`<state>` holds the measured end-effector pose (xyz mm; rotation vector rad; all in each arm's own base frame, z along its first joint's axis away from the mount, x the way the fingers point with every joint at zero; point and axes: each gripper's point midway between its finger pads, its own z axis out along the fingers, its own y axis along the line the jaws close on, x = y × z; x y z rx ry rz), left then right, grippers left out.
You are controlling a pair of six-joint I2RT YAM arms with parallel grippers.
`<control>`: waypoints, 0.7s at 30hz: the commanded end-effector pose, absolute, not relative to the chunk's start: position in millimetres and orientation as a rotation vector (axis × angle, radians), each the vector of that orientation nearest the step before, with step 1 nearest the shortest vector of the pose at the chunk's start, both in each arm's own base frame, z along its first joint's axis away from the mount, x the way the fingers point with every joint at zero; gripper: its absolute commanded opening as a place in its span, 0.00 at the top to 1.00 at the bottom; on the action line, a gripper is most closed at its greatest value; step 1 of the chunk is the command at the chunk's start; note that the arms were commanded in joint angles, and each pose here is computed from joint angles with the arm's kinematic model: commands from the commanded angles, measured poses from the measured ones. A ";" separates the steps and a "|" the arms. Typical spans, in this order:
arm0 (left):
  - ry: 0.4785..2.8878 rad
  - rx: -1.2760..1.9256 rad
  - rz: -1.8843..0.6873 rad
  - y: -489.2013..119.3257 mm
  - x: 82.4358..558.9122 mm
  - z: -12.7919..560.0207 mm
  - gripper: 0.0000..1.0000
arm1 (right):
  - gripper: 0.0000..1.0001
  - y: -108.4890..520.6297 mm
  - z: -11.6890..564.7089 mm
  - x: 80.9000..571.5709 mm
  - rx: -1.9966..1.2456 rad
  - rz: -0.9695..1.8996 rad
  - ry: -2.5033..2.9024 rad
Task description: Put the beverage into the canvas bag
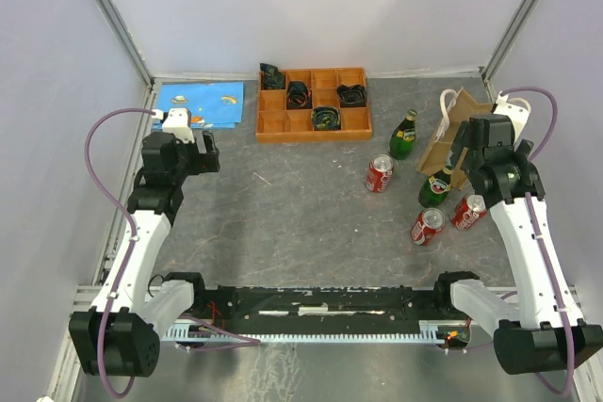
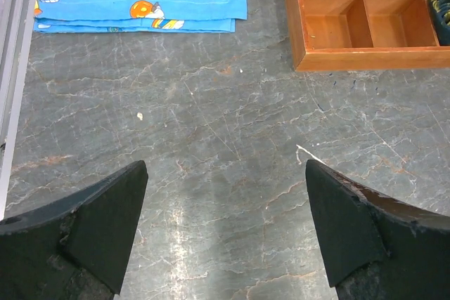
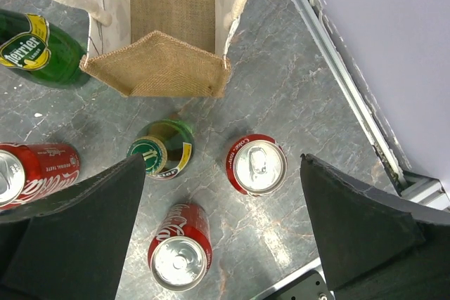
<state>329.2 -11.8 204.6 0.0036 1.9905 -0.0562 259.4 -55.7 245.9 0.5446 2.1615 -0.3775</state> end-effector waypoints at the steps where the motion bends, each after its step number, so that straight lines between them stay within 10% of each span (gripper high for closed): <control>1: 1.892 -0.018 -0.054 -11.0 336.6 230.6 0.01 | 0.01 -57.3 261.4 266.1 0.546 -0.354 2.090; 21: 1.865 0.032 -0.172 -31.0 345.5 255.4 0.01 | 0.18 -88.3 315.9 379.3 0.591 -0.332 2.365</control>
